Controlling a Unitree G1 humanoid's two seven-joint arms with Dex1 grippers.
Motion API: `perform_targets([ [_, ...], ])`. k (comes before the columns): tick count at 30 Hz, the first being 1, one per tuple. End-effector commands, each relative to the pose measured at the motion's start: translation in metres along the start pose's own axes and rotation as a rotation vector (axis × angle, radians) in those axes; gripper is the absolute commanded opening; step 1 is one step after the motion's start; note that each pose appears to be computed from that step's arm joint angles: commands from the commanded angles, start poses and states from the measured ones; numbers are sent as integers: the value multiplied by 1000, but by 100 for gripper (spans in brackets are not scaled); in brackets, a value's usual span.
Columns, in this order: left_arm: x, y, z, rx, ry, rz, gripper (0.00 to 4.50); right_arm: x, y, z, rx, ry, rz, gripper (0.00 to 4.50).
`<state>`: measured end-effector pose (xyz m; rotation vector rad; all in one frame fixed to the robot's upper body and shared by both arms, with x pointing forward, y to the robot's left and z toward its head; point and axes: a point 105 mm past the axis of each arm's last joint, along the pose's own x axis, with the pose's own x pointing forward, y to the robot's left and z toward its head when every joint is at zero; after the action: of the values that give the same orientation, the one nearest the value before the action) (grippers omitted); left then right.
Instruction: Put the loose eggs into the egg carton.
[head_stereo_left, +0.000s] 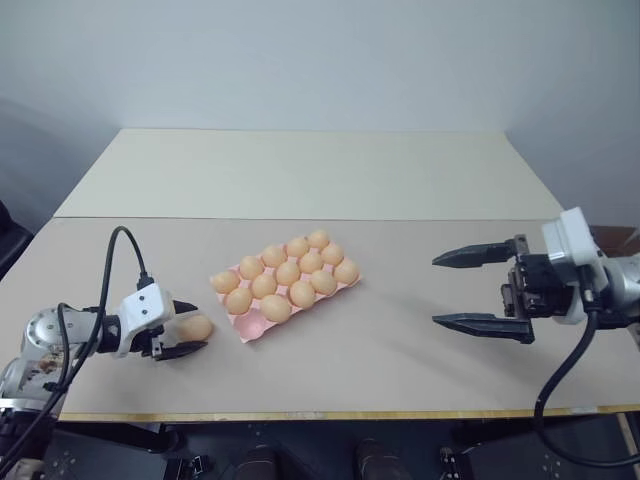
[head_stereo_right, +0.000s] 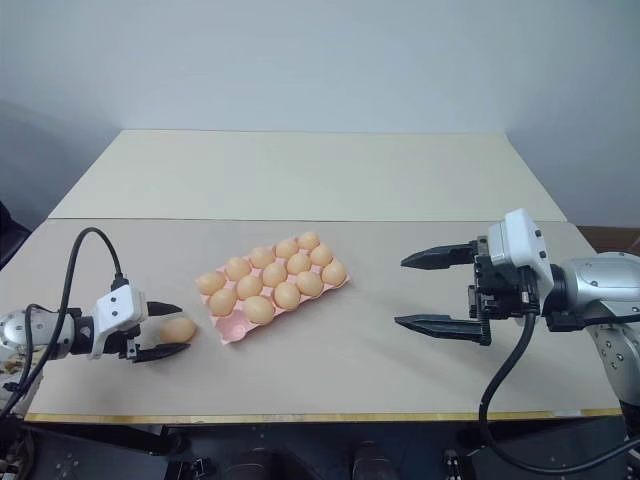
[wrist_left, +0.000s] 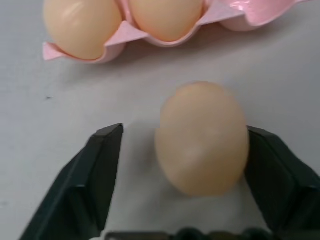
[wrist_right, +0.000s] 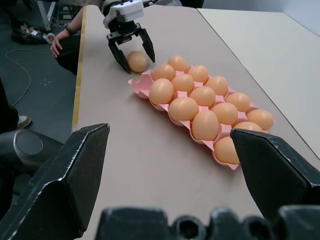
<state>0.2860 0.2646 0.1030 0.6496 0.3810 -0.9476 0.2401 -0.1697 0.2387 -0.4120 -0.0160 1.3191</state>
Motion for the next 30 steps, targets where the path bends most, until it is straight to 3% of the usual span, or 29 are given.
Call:
perform_targets([
  [1,-6,4,6,27,-9,-1,253,-5,1,11,-44,0,-18,450],
  [4,-10,4,9,37,-16,-1,173,-5,1,10,-43,-1,-22,450],
  [11,-34,5,55,48,-184,-62,173,-4,-1,8,-43,-4,-26,450],
  [17,-8,-5,86,89,-279,-127,173,-1,-2,8,-47,-11,-25,450],
  [21,19,-10,94,109,-303,-175,173,-1,-2,8,-52,-9,-26,450],
  [28,37,-14,89,100,-298,-224,173,-3,1,9,-49,-3,-41,450],
  [30,39,-12,87,100,-287,-225,237,-3,1,9,-48,-1,-44,450],
])
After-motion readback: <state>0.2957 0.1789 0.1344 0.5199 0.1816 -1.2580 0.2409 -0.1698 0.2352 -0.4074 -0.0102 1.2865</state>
